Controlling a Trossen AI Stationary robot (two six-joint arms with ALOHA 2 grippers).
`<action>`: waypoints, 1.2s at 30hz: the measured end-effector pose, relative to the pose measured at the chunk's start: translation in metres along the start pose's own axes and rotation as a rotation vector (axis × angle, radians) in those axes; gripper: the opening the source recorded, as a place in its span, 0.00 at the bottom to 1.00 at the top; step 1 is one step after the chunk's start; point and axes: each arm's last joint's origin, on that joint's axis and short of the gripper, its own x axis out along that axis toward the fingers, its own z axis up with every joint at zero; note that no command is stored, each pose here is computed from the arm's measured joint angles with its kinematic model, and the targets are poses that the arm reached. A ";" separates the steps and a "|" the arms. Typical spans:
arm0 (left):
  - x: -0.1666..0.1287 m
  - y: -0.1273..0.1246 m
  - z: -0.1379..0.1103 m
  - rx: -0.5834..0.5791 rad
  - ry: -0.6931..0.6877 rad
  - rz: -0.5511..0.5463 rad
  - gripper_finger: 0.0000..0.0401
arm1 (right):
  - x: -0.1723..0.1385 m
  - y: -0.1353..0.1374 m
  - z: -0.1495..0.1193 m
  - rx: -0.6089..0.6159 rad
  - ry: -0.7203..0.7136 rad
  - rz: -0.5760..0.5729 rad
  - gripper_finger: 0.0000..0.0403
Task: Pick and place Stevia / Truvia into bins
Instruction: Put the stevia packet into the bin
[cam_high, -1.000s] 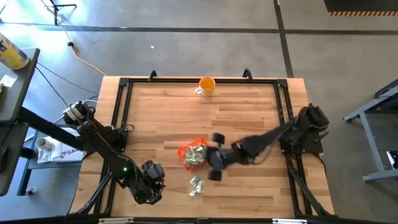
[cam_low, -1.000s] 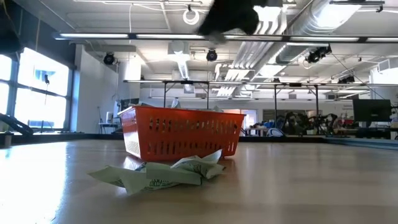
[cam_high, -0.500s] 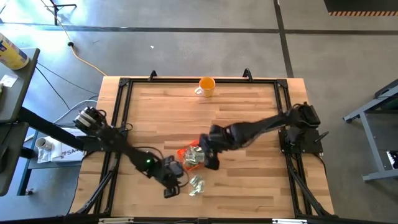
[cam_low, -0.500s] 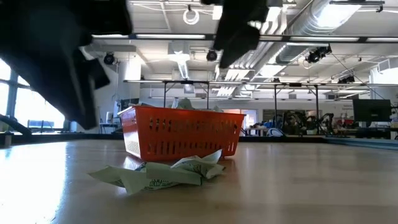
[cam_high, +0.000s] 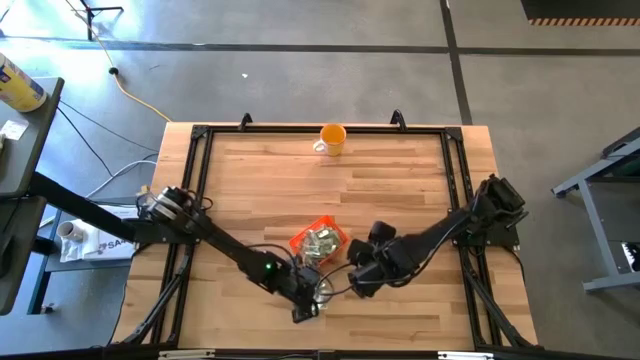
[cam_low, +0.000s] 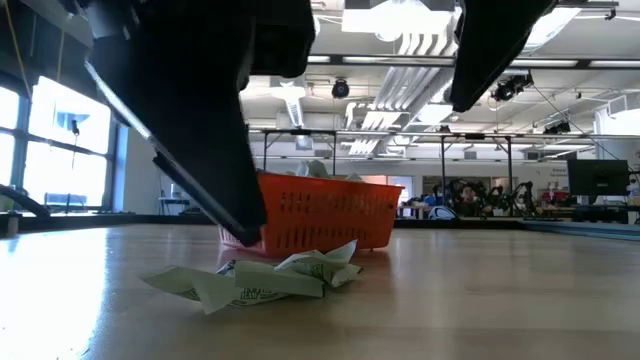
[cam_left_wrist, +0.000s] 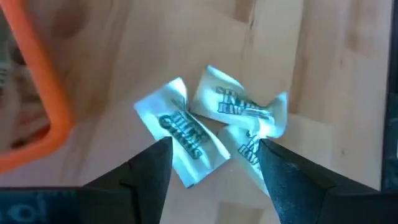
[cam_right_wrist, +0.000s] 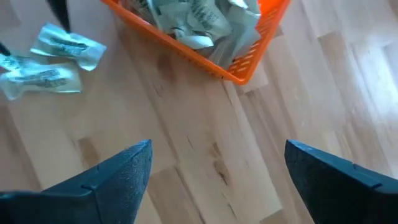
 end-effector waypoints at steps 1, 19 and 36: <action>0.002 -0.002 0.000 -0.009 0.002 0.018 0.68 | -0.001 0.002 -0.002 0.005 -0.006 -0.004 0.88; 0.033 0.013 -0.021 -0.092 0.114 0.293 0.31 | -0.002 0.001 -0.004 0.126 -0.070 -0.074 0.86; -0.094 0.034 0.005 0.052 0.021 0.493 0.06 | -0.003 -0.003 -0.005 0.107 -0.096 -0.135 0.84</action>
